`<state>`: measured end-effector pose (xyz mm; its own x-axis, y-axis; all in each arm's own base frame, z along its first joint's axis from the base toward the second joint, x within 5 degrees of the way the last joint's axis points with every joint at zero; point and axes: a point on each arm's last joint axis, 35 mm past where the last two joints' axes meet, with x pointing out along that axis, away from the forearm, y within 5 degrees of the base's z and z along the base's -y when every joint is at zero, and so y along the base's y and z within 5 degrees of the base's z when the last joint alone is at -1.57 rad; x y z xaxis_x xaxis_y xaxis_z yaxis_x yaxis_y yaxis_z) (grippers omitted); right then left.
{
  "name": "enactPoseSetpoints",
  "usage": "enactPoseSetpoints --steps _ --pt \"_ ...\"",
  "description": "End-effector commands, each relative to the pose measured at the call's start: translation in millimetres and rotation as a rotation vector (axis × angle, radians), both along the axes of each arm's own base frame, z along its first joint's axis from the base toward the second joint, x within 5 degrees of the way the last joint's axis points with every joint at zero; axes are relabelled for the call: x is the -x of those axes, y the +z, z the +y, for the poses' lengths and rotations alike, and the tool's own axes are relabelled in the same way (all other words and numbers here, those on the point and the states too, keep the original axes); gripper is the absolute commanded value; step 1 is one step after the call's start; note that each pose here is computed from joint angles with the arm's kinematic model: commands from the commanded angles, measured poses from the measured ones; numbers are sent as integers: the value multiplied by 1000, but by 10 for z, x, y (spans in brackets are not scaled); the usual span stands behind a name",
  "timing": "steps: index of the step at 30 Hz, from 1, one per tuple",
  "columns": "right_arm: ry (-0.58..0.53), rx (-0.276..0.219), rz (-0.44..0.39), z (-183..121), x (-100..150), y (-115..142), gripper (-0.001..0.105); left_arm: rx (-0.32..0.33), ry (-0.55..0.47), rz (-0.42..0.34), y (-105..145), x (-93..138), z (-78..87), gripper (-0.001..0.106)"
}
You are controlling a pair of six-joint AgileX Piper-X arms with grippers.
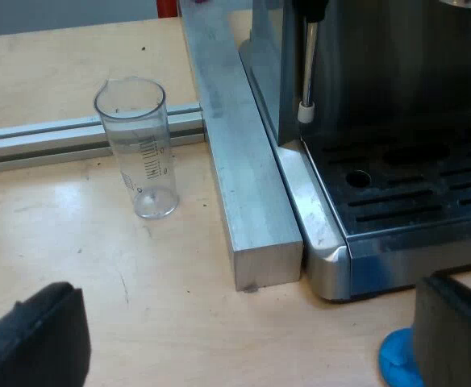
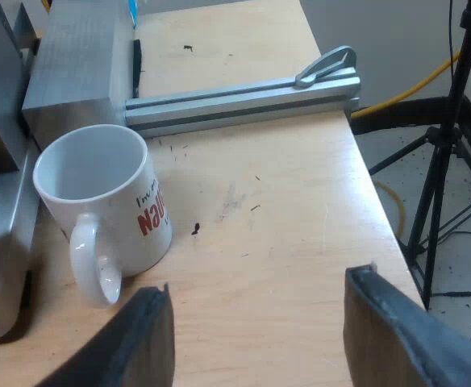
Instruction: Remove mug from coffee machine
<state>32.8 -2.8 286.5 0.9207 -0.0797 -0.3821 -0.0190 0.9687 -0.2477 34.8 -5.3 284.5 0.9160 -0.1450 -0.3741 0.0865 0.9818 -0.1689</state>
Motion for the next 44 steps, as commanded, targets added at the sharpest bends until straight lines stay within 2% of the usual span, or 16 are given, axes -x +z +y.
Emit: enactPoseSetpoints --steps 1,44 --pt "5 2 -7 0 -20 25 50 2 -2 0 10 -25 -2 82" --pt "5 2 -7 0 -20 25 50 9 -21 -4 8 -31 -10 82"
